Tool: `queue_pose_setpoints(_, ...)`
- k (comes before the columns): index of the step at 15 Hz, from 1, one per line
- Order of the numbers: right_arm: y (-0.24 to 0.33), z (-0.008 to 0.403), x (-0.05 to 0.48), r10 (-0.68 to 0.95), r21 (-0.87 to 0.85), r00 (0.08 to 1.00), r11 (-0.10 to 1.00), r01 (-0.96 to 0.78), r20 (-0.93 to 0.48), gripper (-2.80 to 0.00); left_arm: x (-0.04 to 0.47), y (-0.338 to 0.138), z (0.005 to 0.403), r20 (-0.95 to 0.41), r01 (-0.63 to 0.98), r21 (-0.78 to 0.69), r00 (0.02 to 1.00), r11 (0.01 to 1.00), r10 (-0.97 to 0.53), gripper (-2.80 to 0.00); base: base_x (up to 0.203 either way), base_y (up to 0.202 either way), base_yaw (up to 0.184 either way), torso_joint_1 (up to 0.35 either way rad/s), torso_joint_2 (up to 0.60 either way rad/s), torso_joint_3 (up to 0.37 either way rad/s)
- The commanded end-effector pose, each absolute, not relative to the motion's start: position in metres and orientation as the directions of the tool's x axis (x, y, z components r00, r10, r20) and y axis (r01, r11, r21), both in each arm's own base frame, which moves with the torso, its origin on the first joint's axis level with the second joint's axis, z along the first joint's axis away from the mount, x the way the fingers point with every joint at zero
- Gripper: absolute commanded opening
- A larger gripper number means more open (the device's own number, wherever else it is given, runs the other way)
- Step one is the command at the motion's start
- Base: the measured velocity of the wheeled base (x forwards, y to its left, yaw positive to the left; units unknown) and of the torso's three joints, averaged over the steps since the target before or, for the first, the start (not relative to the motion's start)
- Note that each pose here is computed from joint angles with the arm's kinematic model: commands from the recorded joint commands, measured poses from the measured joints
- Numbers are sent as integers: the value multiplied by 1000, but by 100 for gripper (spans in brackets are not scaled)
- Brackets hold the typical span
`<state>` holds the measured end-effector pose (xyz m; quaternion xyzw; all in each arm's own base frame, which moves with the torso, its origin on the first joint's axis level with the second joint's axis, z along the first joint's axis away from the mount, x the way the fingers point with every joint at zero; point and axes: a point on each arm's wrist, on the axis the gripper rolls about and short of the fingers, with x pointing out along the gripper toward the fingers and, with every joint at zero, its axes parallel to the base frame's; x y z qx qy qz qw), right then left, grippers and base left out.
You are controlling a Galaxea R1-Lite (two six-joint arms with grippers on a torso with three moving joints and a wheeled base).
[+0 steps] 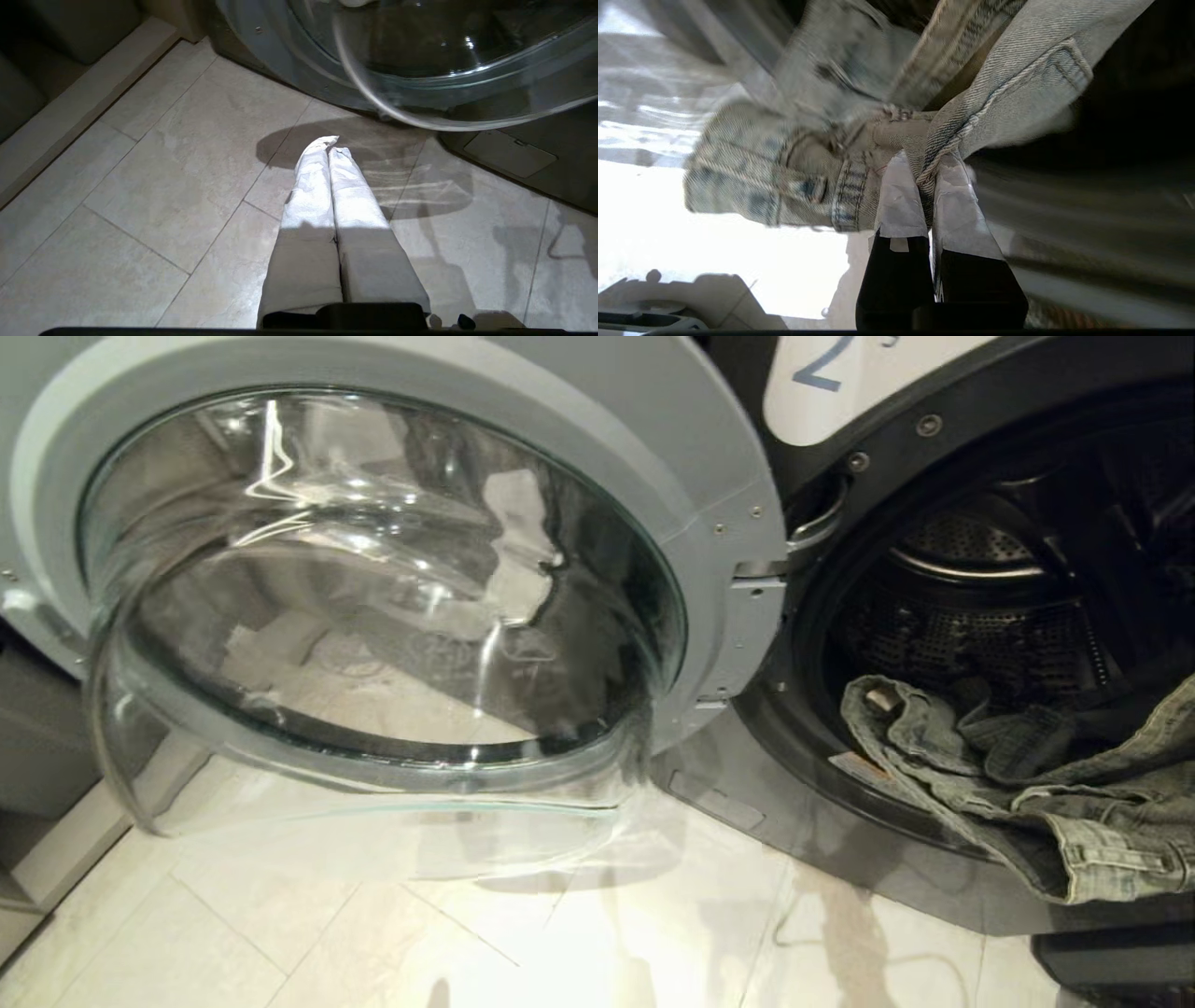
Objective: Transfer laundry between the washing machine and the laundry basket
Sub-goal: Pick a cloth and place it into the basket
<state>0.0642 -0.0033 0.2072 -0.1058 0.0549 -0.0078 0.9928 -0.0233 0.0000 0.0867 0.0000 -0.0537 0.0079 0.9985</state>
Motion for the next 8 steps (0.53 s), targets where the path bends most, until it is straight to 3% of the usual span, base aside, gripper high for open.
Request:
queue_pose_setpoints(1,-3,207,64,-29,-213,994,977,5,-107,-280,-20,0,76,69,-17,-1,997,1000,17,-280,5,12,-155,2,7,-1)
queue_pose_setpoints(8,-3,207,64,-30,-213,994,977,7,-107,-280,-20,0,76,67,-15,1,998,1000,15,-280,2,9,-171,4,2,3)
